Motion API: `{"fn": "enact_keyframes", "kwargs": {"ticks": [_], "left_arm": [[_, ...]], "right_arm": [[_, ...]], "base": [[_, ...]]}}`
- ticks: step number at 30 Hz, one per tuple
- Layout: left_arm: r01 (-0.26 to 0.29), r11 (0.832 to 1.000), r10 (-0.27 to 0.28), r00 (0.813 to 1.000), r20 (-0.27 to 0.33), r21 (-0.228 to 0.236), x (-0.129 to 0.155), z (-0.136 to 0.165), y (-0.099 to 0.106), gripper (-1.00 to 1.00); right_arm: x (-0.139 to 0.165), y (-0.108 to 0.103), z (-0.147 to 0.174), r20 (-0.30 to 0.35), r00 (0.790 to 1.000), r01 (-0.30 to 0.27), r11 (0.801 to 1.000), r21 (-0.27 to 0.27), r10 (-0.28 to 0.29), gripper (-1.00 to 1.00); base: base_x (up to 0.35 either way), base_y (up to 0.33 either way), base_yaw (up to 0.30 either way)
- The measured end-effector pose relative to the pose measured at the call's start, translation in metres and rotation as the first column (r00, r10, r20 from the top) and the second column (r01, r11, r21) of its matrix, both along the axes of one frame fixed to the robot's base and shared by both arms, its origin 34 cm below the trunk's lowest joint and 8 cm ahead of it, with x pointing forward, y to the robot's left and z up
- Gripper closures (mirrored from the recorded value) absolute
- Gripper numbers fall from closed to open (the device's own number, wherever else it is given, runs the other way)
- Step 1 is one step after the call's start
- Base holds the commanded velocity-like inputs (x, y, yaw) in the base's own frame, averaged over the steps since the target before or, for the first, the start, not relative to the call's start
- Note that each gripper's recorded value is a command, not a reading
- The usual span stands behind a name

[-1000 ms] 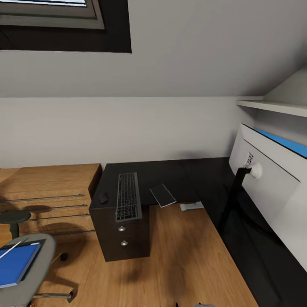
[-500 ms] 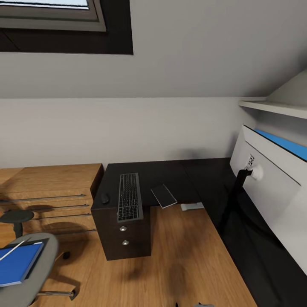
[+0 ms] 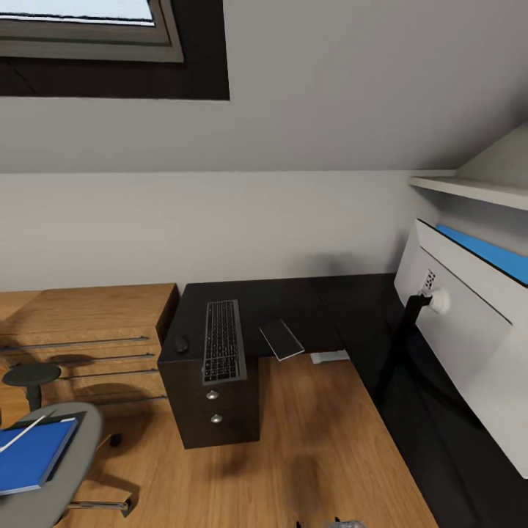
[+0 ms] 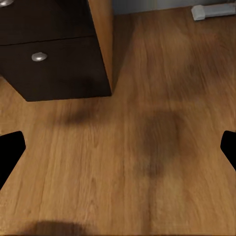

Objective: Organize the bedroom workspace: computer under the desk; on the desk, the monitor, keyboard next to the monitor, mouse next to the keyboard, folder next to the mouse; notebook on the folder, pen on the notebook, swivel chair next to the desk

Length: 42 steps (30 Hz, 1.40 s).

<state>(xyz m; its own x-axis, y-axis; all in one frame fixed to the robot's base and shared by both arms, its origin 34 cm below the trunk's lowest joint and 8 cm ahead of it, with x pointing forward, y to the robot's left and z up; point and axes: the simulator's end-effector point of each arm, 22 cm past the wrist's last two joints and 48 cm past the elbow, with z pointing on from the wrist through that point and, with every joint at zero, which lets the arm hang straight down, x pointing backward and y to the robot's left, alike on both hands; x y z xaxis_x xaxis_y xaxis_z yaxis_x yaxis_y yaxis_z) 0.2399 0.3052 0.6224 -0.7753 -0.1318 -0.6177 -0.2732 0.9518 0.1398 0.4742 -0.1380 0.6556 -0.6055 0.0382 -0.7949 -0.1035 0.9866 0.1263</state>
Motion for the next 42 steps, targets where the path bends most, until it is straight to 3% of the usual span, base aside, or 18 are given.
{"fn": "enact_keyframes", "kwargs": {"ticks": [2,7,8,14,17,18,19,20,21,24,25,28,29,30,32,36,42], "left_arm": [[-0.001,1.0,0.001,1.0,0.0,-0.003,0.0,0.002,-0.002,-1.0],[-0.001,1.0,0.001,1.0,-0.001,-0.005,-0.002,0.008,-0.003,-1.0],[-0.001,1.0,0.001,1.0,-0.002,-0.005,-0.002,0.009,-0.003,-1.0],[-0.001,1.0,0.001,1.0,-0.004,-0.005,-0.004,0.015,-0.003,-1.0],[-0.001,1.0,0.001,1.0,-0.005,-0.006,-0.006,0.018,-0.003,-1.0],[-0.001,1.0,0.001,1.0,-0.007,-0.006,-0.006,0.019,-0.003,-1.0],[-0.001,1.0,0.0,1.0,-0.007,-0.005,-0.007,0.02,-0.003,-1.0],[-0.001,1.0,0.0,1.0,-0.008,-0.006,-0.007,0.021,-0.003,-1.0],[-0.001,1.0,0.001,1.0,-0.008,-0.005,-0.008,0.022,-0.003,-1.0],[-0.001,1.0,0.001,1.0,-0.009,-0.004,-0.009,0.025,-0.003,-1.0],[-0.002,1.0,0.002,1.0,-0.009,-0.003,-0.009,0.026,-0.003,-1.0],[-0.002,1.0,0.001,1.0,-0.01,-0.003,-0.011,0.029,-0.002,-1.0],[-0.001,1.0,0.001,1.0,-0.011,-0.003,-0.011,0.028,-0.003,-1.0],[0.003,1.0,-0.003,1.0,-0.011,-0.004,-0.011,0.028,-0.004,-1.0],[0.005,1.0,-0.005,1.0,-0.011,-0.006,-0.011,0.028,-0.005,-1.0],[0.008,1.0,-0.008,1.0,-0.006,-0.007,-0.01,0.028,-0.005,-1.0],[0.008,1.0,-0.008,1.0,0.002,-0.007,-0.008,0.029,-0.006,-1.0]], "right_arm": [[0.019,0.016,0.017,0.049,0.999,-0.014,0.999,0.033,0.012,-1.0],[0.043,0.027,0.041,0.092,0.996,-0.008,0.997,0.074,0.001,-1.0],[0.069,0.02,0.051,0.082,0.997,0.011,0.997,0.078,-0.018,-1.0],[0.119,0.006,0.095,0.07,0.997,0.033,0.997,0.068,-0.038,-1.0],[0.153,-0.006,0.143,0.065,0.997,0.048,0.997,0.053,-0.052,-1.0],[0.161,-0.04,0.155,-0.028,0.994,0.108,0.994,-0.012,-0.109,-1.0],[0.183,-0.029,0.211,0.048,0.994,0.099,0.995,0.033,-0.101,-1.0],[0.189,-0.048,0.251,-0.002,0.99,0.139,0.99,0.023,-0.139,-1.0],[0.188,-0.066,0.269,-0.054,0.983,0.179,0.983,0.051,-0.176,-1.0],[0.187,-0.092,0.285,-0.09,0.969,0.237,0.967,0.092,-0.229,-1.0],[0.189,-0.128,0.295,-0.091,0.951,0.304,0.947,0.103,-0.295,-1.0],[0.191,-0.165,0.307,-0.084,0.926,0.376,0.919,0.12,-0.369,-1.0],[0.191,-0.186,0.311,-0.076,0.908,0.418,0.9,0.126,-0.411,-1.0],[0.189,-0.23,0.32,-0.045,0.872,0.49,0.866,0.103,-0.488,-1.0],[0.188,-0.247,0.325,-0.027,0.857,0.515,0.853,0.087,-0.514,-1.0],[0.185,-0.279,0.333,0.047,0.828,0.56,0.829,0.003,-0.559,-1.0],[0.186,-0.285,0.336,0.08,0.833,0.551,0.835,-0.021,-0.548,-1.0]], "base": [[0.0,0.0,0.0],[0.0,0.0,0.0],[0.0,0.0,0.0],[0.0,0.0,0.0],[0.0,0.0,0.0],[0.0,0.0,0.0],[0.0,0.0,0.0],[0.0,0.0,0.0],[0.0,0.0,0.0],[0.0,0.0,0.0],[0.0,0.0,0.0],[0.0,0.0,0.0],[0.0,0.0,-0.082],[0.0,0.0,-0.1],[0.0,0.0,-0.127],[0.0,0.0,-0.159],[0.0,0.0,-0.175]]}}
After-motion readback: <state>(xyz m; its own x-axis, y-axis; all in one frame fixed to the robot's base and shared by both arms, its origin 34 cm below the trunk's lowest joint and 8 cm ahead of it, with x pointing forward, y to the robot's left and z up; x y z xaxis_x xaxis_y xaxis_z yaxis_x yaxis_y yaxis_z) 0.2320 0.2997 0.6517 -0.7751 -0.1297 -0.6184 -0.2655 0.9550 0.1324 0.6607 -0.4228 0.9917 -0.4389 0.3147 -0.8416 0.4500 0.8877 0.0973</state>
